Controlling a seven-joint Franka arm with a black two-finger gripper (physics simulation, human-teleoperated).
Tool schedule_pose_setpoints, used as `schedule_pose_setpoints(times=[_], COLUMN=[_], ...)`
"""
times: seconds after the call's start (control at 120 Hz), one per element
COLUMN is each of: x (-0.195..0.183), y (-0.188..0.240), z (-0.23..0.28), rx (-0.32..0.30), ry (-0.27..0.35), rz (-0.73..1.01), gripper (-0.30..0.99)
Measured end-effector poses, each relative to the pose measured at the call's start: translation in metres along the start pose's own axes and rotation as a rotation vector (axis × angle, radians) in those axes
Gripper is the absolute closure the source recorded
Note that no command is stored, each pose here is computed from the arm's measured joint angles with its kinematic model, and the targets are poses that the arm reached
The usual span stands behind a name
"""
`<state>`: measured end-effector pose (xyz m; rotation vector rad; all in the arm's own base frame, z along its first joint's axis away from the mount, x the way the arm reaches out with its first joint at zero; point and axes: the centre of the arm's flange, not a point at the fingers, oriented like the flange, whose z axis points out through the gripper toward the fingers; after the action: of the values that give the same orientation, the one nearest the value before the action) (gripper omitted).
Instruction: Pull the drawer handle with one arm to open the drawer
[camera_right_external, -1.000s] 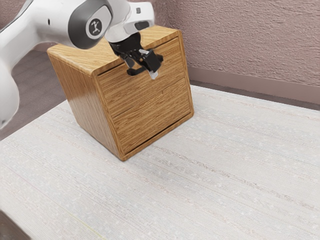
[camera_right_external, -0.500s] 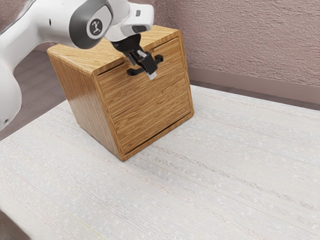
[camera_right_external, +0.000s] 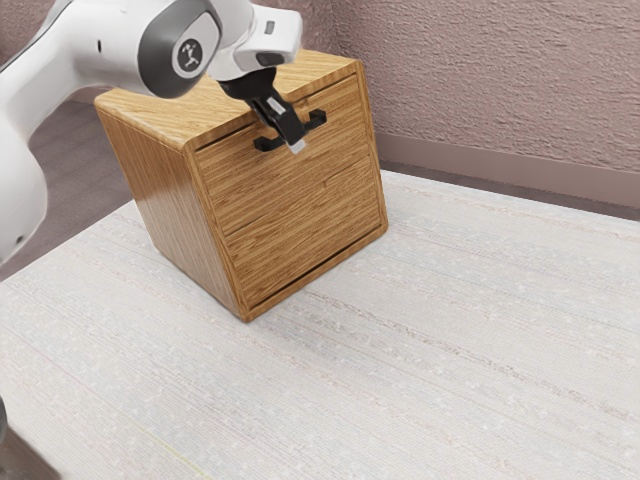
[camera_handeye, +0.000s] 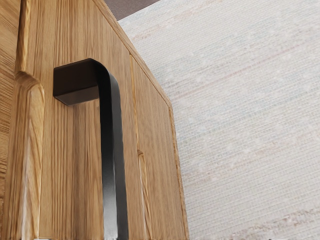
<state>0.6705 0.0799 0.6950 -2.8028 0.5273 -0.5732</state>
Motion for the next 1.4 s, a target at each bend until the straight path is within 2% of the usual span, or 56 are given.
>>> schedule_pose_setpoints(times=[0.092, 0.242, 0.392, 0.7, 0.858, 0.967, 1.1, 1.325, 1.35, 1.375, 1.4], x=[-0.001, 0.000, -0.001, -0.001, -0.002, -0.001, 0.008, 0.030, 0.032, 0.034, 0.037], y=[-0.002, -0.001, 0.000, 0.001, 0.006, 0.011, 0.030, 0.084, 0.091, 0.098, 0.104], z=[0.000, 0.000, 0.008, 0.014, 0.027, 0.026, 0.024, 0.021, 0.020, 0.019, 0.017], rx=[0.002, 0.002, -0.004, -0.002, -0.013, -0.012, -0.020, -0.038, -0.039, -0.038, -0.038], ry=[0.000, 0.005, -0.005, -0.001, -0.012, -0.007, 0.003, 0.023, 0.026, 0.030, 0.034], rz=[0.009, 0.029, 0.039, 0.048, 0.056, 0.060, 0.080, 0.133, 0.139, 0.144, 0.148], gripper=[0.13, 0.33, 0.42, 0.45, 0.40, 0.43, 0.42, 0.43, 0.47, 0.45, 0.52])
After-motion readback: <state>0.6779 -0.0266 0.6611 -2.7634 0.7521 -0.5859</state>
